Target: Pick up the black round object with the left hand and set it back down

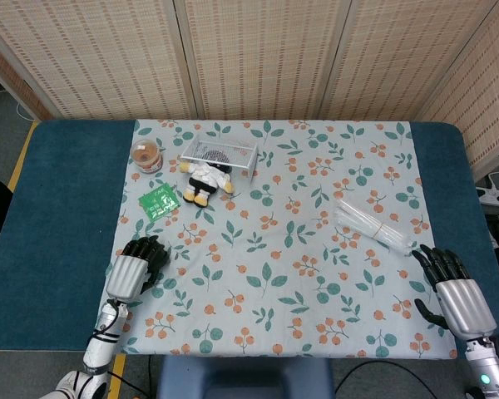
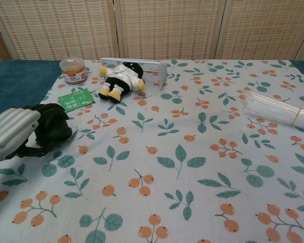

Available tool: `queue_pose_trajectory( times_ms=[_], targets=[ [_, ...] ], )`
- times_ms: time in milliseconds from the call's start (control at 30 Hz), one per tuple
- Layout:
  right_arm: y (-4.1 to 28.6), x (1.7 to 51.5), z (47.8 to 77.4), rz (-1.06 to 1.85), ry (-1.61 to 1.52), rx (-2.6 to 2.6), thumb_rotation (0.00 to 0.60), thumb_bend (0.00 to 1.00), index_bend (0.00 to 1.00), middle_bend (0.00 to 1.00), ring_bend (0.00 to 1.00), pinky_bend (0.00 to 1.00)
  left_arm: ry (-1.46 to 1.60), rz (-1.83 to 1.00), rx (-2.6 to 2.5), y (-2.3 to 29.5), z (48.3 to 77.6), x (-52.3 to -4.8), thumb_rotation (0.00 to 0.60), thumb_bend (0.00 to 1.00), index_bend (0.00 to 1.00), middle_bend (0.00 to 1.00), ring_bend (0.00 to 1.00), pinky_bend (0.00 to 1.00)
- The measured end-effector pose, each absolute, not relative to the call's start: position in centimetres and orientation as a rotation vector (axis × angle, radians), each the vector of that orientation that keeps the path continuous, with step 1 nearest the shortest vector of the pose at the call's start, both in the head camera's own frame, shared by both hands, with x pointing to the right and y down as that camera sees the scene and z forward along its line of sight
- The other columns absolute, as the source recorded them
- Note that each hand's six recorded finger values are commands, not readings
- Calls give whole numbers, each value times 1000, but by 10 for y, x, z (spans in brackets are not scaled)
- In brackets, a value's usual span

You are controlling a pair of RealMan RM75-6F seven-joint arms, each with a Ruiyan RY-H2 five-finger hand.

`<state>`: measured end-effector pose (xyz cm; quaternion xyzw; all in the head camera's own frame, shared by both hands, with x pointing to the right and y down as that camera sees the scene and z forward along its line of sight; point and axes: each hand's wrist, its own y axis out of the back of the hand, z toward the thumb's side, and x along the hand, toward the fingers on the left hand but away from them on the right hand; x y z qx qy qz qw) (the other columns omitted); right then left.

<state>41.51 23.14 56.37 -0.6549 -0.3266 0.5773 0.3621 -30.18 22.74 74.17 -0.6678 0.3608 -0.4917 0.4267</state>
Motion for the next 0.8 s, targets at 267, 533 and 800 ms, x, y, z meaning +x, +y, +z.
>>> queue_pose_trajectory(
  times_ms=[267,533,800],
  targets=[
    [232,414,564,1488,-839,-1691,600,248,0,0,0,0,985,-1163,-1693,223,729,-302,600,675,533,674,612,581],
    [232,414,564,1485,-837,-1695,600,248,0,0,0,0,1549,-1074,-2057,209,717,-307,600,669,531,668,610,588],
    [233,412,566,1485,-824,-1703,600,248,0,0,0,0,2401,-867,-2659,195,705,-303,600,645,463,593,531,525]
  ],
)
